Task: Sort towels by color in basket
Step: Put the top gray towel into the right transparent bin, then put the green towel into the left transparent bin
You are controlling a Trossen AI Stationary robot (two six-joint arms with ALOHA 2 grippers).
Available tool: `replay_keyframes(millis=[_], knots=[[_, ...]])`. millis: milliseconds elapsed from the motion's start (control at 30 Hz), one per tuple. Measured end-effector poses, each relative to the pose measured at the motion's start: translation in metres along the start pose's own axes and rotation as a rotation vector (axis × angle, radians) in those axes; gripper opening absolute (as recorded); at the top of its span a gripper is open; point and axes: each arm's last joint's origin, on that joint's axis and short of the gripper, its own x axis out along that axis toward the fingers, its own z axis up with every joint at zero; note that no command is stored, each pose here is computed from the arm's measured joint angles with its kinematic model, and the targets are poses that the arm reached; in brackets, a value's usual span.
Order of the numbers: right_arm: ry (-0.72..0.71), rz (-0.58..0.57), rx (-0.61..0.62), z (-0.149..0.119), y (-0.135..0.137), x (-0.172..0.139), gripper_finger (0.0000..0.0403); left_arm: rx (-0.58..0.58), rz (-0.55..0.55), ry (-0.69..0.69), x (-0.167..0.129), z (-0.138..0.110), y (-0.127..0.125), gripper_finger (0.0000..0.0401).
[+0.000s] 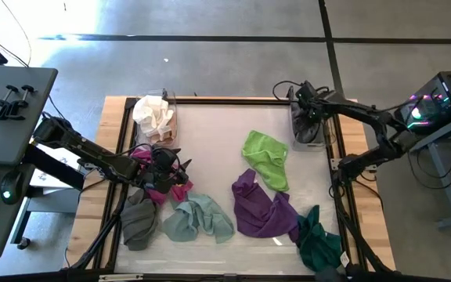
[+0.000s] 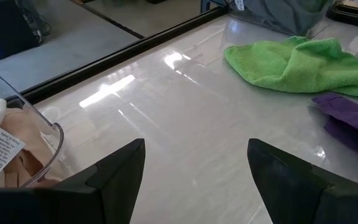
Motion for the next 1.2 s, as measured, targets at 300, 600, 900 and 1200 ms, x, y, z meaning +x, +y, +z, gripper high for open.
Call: replay_keyframes(millis=[300,600,900,1200], knots=[[-0.142,0.0,0.072,0.011,-0.02,-0.074,0.0173,-0.005,-0.007,0.003,0.0,0.0,0.0,0.0273],[-0.432,0.145,0.019,-0.015,0.005,-0.13,0.0181,-0.005,-0.056,-0.032,0.0,0.007,-0.007,0.0273],[-0.647,0.437,-0.261,-0.052,0.082,-0.12,0.0181,0.025,-0.277,-0.151,0.015,0.04,-0.017,0.0273],[-0.705,0.592,-0.497,-0.093,0.138,-0.098,0.0181,-0.004,-0.391,-0.376,0.048,0.06,-0.028,0.0273]])
